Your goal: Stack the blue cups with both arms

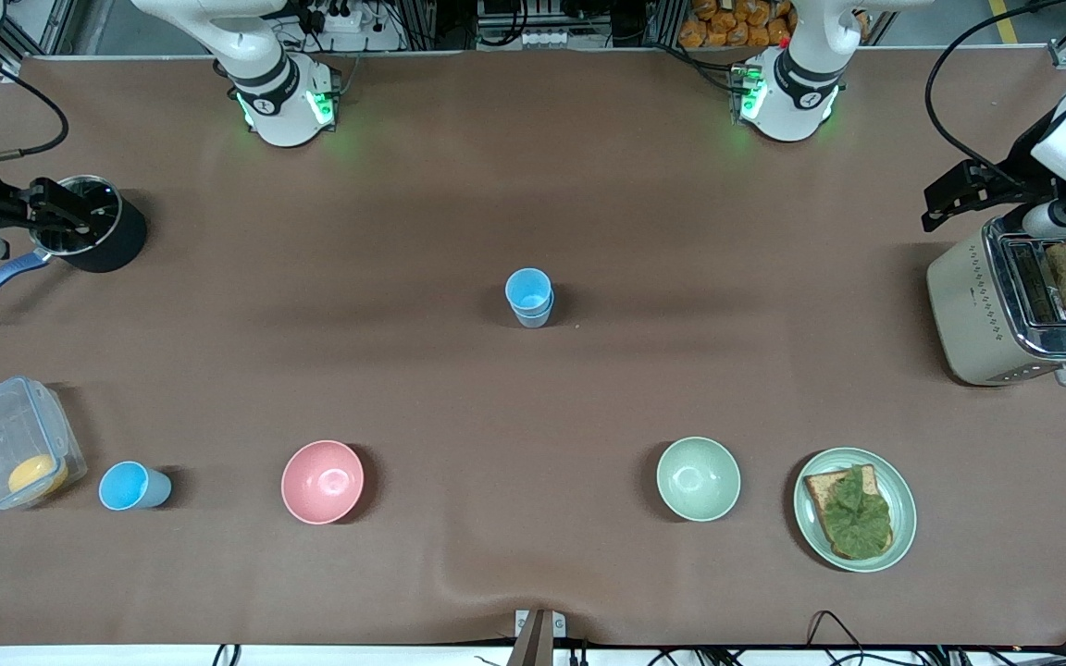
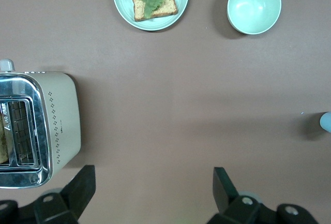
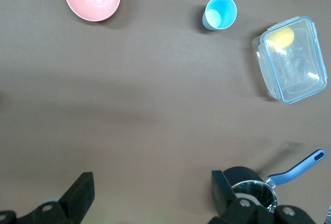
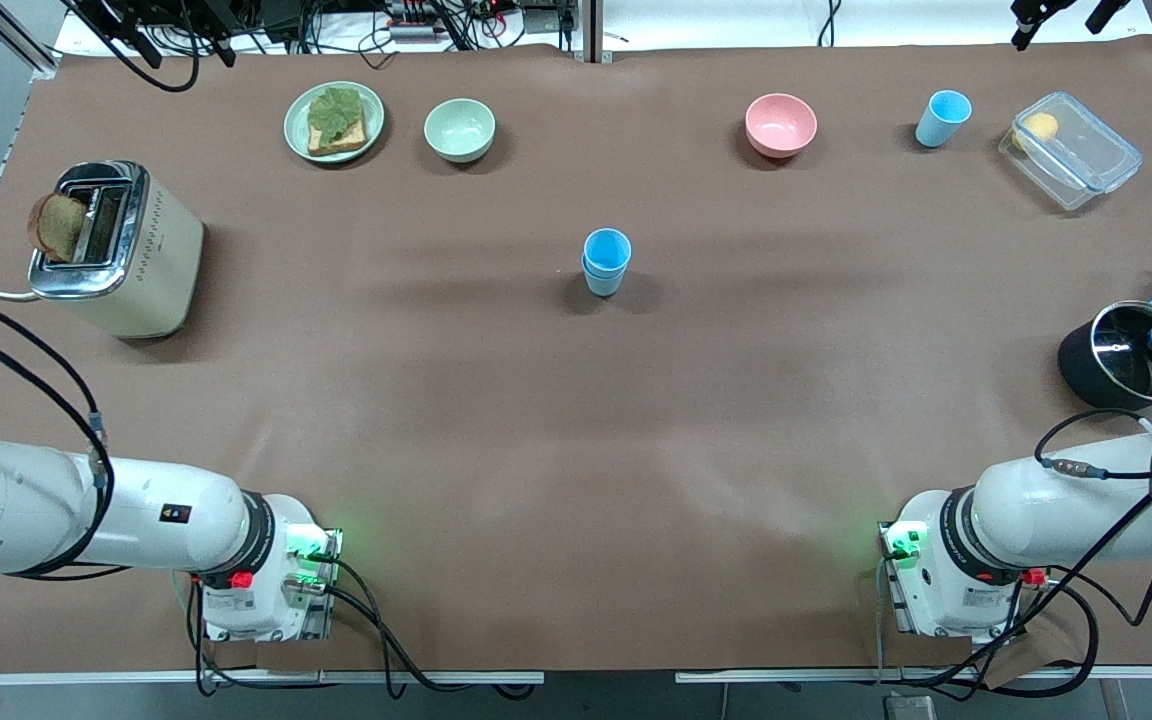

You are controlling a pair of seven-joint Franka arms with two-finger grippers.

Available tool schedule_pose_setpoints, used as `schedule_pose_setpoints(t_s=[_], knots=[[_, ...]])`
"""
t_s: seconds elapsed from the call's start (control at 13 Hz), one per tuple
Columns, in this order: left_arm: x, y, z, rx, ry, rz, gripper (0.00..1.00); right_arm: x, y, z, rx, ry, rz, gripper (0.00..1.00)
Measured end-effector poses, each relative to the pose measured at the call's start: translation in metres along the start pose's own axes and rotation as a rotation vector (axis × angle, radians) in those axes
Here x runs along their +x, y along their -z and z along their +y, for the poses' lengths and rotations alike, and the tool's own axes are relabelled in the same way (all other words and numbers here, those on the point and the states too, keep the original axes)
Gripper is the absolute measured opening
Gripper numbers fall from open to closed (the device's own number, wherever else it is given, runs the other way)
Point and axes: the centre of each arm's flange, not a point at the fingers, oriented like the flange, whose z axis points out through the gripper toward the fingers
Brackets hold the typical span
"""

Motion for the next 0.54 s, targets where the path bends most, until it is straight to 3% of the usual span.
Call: schedule_pose_setpoints(t_s=[0.54], knots=[[-0.0008,0.0020,-0.0023,0.000,0.004,0.004,1.00,-0.0001,-0.0001,0.0000,0.000,0.000,-0.001,1.00]])
